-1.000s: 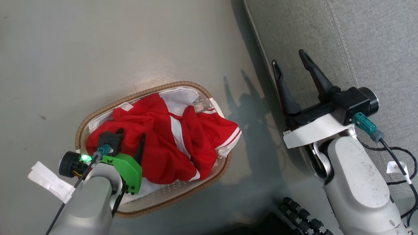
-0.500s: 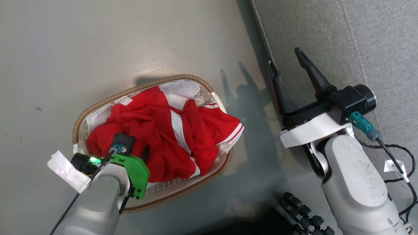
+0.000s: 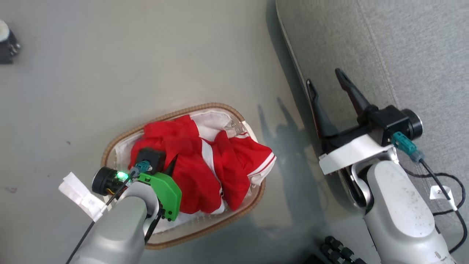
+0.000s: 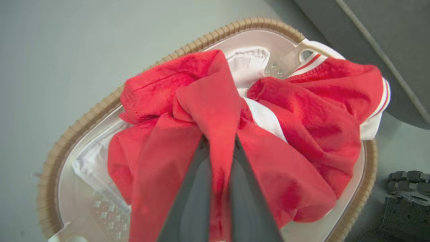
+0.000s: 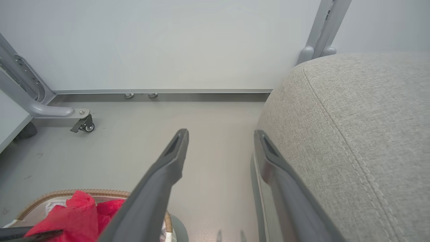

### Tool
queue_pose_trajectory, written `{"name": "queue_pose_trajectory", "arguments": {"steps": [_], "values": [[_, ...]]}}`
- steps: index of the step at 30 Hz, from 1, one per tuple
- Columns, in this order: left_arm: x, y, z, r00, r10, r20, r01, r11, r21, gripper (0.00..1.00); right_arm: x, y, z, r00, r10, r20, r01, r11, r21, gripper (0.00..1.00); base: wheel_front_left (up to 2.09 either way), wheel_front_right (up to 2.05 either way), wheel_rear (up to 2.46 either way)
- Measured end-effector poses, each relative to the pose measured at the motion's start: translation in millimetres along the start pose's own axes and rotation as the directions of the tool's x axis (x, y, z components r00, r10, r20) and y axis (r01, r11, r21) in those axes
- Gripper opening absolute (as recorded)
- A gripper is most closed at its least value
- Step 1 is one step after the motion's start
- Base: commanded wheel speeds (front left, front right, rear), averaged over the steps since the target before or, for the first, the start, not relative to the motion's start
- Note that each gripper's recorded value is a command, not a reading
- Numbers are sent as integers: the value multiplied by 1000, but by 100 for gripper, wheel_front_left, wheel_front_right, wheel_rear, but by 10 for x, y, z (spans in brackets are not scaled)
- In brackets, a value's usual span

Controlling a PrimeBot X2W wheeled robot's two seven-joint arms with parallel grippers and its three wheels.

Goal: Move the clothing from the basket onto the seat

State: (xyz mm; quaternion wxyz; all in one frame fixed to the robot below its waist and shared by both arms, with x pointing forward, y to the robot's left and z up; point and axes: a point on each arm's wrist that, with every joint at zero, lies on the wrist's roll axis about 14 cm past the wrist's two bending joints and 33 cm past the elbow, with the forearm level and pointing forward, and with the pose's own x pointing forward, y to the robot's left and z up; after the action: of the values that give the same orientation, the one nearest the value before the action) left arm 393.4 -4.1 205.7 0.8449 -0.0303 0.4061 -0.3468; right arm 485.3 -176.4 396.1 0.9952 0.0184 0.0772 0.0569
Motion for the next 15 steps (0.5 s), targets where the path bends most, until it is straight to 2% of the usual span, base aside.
{"name": "queue_pose_trajectory", "arguments": {"steps": [9, 15], "values": [[-481, -111, 457, 981, 53, 185, -52, 999, -13, 0, -273, 79, 250, 999, -6, 39, 4, 1000, 29, 100, 0, 0, 0], [-862, -235, 808, 940, 88, 331, -90, 996, -8, 0, -480, 190, 397, 998, 8, 67, -11, 999, 46, 100, 0, 0, 0]]}}
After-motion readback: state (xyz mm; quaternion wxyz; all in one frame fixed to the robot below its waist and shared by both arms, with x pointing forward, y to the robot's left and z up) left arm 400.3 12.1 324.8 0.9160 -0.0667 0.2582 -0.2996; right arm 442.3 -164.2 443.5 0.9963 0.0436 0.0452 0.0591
